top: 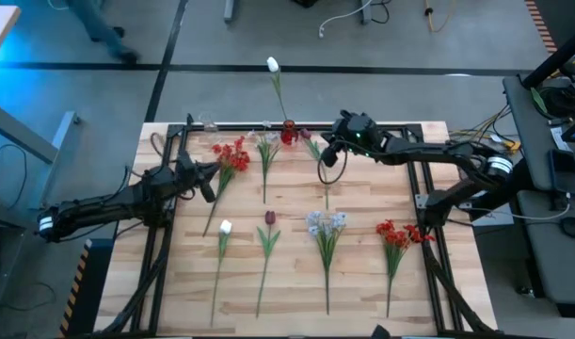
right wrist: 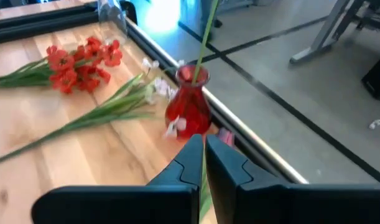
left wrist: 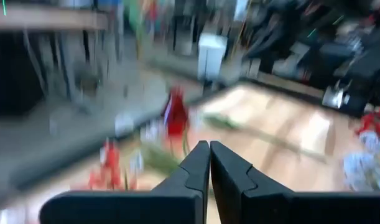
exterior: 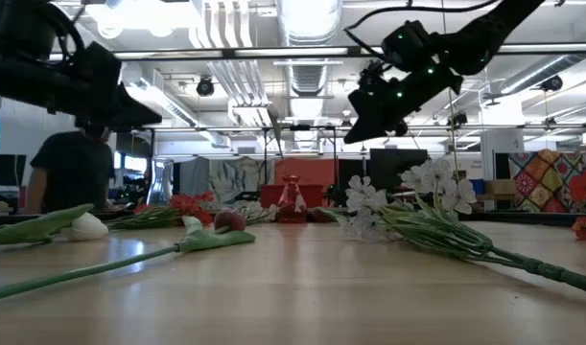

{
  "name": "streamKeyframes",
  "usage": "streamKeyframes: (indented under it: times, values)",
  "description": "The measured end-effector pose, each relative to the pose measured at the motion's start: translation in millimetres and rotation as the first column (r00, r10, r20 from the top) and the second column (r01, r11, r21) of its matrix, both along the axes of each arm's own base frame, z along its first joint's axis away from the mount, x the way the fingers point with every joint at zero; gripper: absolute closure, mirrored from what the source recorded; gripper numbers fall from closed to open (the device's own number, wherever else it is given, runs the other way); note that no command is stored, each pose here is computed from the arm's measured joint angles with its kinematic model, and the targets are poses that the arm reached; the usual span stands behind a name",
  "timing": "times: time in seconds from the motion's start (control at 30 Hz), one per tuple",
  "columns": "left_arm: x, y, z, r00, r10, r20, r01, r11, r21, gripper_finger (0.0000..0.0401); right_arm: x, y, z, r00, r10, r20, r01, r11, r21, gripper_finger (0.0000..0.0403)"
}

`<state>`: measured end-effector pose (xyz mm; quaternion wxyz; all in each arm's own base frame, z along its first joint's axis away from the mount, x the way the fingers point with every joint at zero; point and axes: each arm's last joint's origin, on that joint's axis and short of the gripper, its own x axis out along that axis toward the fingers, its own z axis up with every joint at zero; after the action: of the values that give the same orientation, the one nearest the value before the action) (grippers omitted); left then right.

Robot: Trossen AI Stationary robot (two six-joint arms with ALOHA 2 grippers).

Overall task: Sort flowers into vase by color
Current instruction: Put the top red flowers into the transparent vase

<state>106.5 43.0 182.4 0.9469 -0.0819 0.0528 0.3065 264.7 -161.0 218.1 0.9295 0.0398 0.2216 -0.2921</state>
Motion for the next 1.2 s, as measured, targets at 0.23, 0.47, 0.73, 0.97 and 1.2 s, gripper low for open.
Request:
streamKeyframes:
  times: [0.23, 0.47, 0.73, 0.97, 1.2]
  values:
    - [6, 2, 11, 0.975, 0.032, -0.222, -0.087, 0.967, -0.241, 0.0382, -11, 9, -12, 1.000, -0.003, -0.023, 0.003, 1.000, 0.029, 0.0390]
    - [21, 7, 11, 0.891, 0.072, -0.448, -0.281, 0.862, -0.421, 0.0294, -13, 10, -16, 0.999, 0.000, -0.037, 0.001, 0.999, 0.032, 0.0390]
    - [44, 14, -13, 0.732, -0.053, -0.680, -0.404, 0.770, -0.494, 0.0251, -13, 10, -17, 0.999, 0.008, -0.046, -0.007, 1.000, 0.021, 0.0390]
    - [58, 30, -26, 0.641, -0.108, -0.760, -0.446, 0.754, -0.483, 0.0250, -13, 10, -17, 0.999, 0.007, -0.044, -0.006, 1.000, 0.026, 0.0390]
    - [64, 41, -35, 0.637, -0.167, -0.753, -0.432, 0.732, -0.527, 0.0250, -11, 16, -20, 0.998, 0.033, -0.059, -0.032, 0.999, 0.023, 0.0390]
